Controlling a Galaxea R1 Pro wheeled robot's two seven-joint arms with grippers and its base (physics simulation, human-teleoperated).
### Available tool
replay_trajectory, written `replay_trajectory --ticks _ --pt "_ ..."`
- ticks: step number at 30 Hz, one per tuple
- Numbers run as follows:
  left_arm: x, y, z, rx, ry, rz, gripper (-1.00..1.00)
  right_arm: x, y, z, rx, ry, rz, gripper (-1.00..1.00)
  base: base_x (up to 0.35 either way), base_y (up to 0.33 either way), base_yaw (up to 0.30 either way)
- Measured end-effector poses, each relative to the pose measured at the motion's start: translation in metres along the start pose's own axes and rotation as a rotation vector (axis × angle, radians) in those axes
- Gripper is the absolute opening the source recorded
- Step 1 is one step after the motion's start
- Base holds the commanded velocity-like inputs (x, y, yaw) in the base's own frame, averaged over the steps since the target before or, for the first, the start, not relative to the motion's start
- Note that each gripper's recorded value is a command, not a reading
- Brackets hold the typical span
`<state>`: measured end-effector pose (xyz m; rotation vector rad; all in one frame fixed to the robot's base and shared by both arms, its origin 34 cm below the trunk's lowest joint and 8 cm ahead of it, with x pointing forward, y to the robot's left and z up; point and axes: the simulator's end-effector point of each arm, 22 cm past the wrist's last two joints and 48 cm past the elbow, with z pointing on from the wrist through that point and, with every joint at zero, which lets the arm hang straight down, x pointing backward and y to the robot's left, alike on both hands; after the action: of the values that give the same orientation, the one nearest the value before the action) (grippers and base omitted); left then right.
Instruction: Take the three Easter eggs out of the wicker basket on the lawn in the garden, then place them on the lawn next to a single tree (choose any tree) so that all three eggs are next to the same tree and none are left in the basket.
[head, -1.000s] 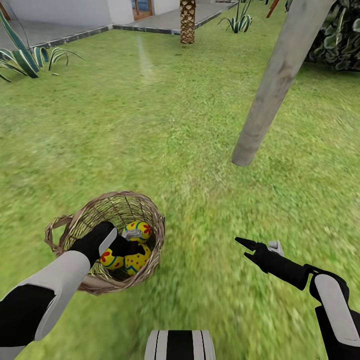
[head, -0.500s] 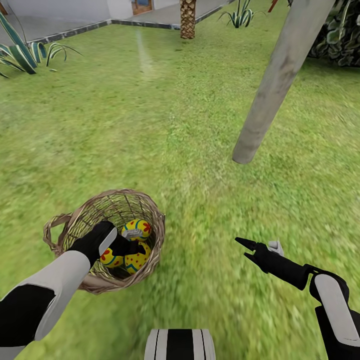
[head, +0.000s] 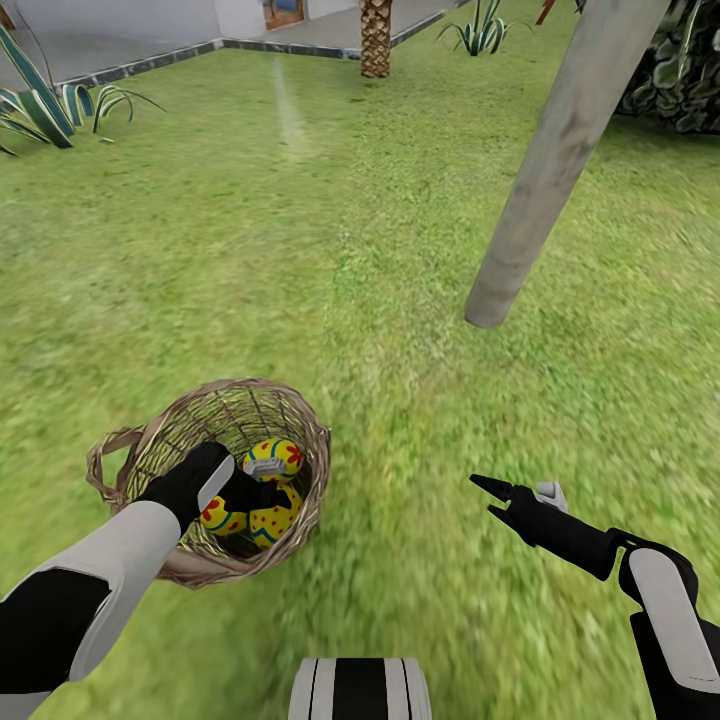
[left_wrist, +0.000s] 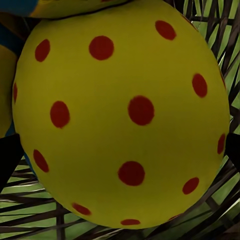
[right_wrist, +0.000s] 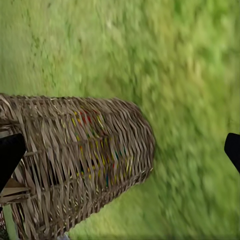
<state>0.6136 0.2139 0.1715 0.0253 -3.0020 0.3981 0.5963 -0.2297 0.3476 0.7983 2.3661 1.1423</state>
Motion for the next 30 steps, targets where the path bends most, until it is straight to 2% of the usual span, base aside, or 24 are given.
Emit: replay_trajectory --ticks 30 --pt "0.0 0.0002 -0.0003 -0.001 0.001 0.0 -1.0 0.0007 -0.0004 0.0005 0.003 0.001 0.0 1.0 0.0 0.0 0.0"
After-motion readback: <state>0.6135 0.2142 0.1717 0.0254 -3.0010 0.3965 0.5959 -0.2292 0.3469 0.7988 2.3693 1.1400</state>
